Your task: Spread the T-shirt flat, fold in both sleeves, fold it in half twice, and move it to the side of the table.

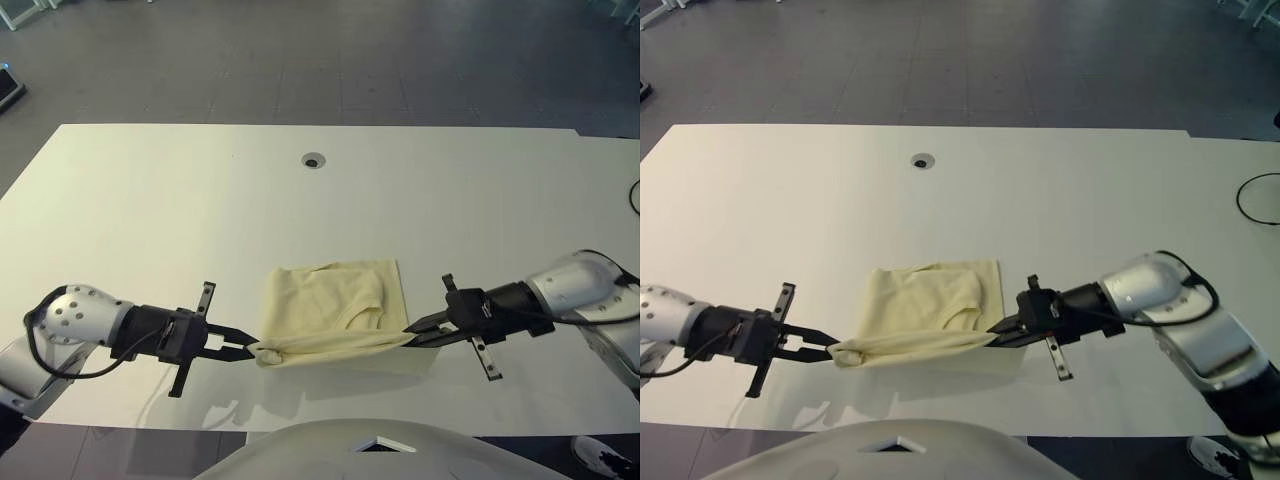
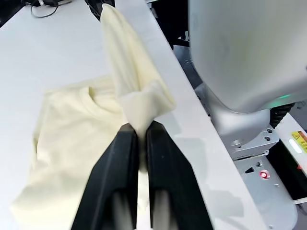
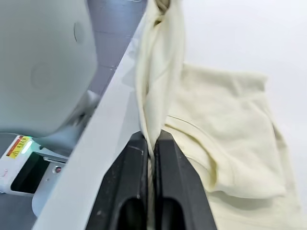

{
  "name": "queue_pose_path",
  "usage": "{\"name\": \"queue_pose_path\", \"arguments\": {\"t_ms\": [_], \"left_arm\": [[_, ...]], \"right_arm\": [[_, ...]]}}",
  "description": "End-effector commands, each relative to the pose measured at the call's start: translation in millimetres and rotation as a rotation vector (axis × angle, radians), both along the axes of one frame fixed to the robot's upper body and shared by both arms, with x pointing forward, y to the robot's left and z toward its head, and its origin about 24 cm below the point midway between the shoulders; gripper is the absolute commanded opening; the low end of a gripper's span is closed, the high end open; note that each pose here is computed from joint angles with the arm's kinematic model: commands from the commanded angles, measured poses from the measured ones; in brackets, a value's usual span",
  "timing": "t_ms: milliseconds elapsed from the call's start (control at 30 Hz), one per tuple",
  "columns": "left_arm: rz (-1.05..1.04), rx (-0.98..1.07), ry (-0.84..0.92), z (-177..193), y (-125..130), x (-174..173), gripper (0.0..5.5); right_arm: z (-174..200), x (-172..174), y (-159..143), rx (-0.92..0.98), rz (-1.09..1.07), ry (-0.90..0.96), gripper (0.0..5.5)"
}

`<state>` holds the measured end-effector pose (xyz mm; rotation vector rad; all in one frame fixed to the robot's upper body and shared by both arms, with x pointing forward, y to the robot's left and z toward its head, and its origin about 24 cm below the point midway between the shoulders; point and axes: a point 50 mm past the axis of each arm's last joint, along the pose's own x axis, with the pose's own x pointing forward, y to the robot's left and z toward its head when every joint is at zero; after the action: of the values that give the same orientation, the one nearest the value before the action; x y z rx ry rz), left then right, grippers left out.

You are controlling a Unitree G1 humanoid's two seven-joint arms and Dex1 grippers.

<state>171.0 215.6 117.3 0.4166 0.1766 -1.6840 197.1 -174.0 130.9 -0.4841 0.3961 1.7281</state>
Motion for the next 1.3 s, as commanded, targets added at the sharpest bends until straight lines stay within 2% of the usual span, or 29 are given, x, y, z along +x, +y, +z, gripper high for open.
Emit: {"name": "queue_pose_path", "arguments": {"t_ms": [33,167,400,600,767,800,867,1000,1033,1300], "left_arm": [[0.038,0.062,0.041,0.6,3.6,24.8,0.06],[0.087,0.121,0.057,-4.7,6.7,51.2,0.06],[0.144,0.162,0.086,-20.4,8.4,86.6,0.06],[0.193,0.176,0.113,-35.5,10.5,103.0,0.06],[0.295,0.084,0.112,-32.9,10.0,121.7,0.06],[0.31,0.065,0.12,-32.1,9.7,124.9,0.42],[0.336,0.03,0.146,-33.7,6.6,130.7,0.17],[0.391,0.007,0.18,-42.1,-0.1,140.4,0.83],[0.41,0.004,0.197,-44.0,-0.5,142.0,1.02],[0.645,-0.092,0.322,-54.9,-0.2,158.0,2.27]], "right_arm": [[-0.1,34.1,2.7,-0.038,-0.019,-0.026,0.0],[-2.2,66.8,7.7,-0.051,-0.064,-0.07,0.0],[-13.1,103.8,6.9,-0.101,-0.131,-0.142,0.0],[-26.7,119.4,9.5,-0.134,-0.153,-0.168,0.0],[-33.7,127.4,10.3,-0.133,-0.174,-0.179,0.0],[-34.0,128.4,9.6,-0.13,-0.181,-0.181,0.0],[-35.1,130.8,9.3,-0.116,-0.197,-0.176,0.0],[-42.1,134.5,10.1,-0.111,-0.244,-0.163,0.0],[-42.7,135.7,10.4,-0.102,-0.263,-0.157,0.34],[-36.6,146.5,-1.1,-0.039,-0.444,-0.086,1.49]]}}
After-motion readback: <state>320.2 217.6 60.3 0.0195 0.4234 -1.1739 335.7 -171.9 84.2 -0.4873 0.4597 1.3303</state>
